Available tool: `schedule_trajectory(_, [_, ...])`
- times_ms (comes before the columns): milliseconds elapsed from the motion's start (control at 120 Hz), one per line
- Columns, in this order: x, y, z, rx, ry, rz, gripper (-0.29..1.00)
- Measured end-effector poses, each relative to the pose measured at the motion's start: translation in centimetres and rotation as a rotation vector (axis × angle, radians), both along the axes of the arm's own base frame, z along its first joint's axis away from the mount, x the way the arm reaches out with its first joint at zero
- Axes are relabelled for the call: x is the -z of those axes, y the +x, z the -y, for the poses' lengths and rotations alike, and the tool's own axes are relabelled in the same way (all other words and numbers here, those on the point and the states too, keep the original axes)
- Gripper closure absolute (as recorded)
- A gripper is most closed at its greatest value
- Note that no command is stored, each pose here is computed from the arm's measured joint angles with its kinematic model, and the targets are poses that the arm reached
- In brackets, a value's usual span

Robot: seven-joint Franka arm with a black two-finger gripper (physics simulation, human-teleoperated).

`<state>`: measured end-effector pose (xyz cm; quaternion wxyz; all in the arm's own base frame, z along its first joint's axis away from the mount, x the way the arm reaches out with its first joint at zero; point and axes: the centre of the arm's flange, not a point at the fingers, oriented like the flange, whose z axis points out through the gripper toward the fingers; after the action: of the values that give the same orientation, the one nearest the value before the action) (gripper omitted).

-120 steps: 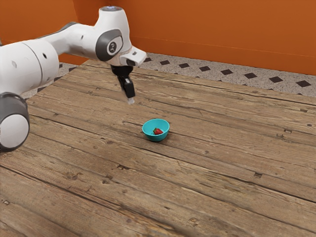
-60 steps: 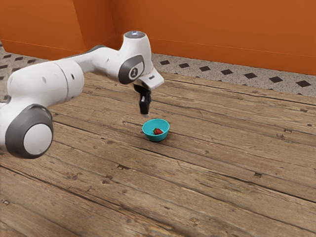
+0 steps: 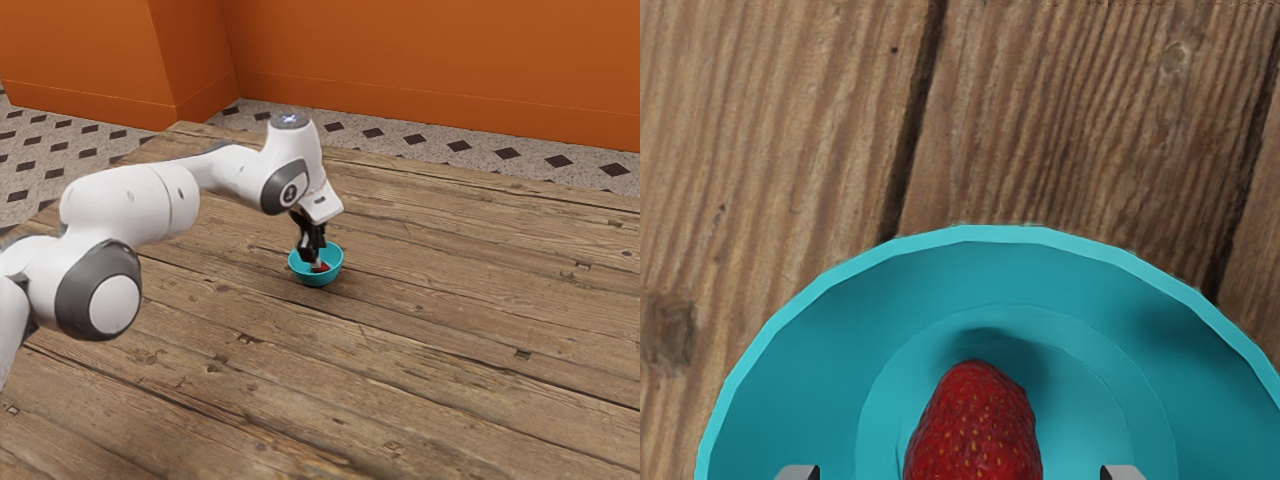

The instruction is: Take strawberry from the bowl

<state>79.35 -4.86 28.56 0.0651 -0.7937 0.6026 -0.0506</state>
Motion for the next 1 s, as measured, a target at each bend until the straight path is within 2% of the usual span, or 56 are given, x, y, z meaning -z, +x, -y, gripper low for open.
schedule_trajectory(483, [2.7,0.7,-1.1,0.048,0.0,0.028,0.4])
schedule_trajectory(733, [2.2,0.5,-0.9,0.064,0.007,0.025,0.69])
schedule_trajectory(1000, [-1.3,-0.2,-0.3,0.07,0.016,0.022,0.63])
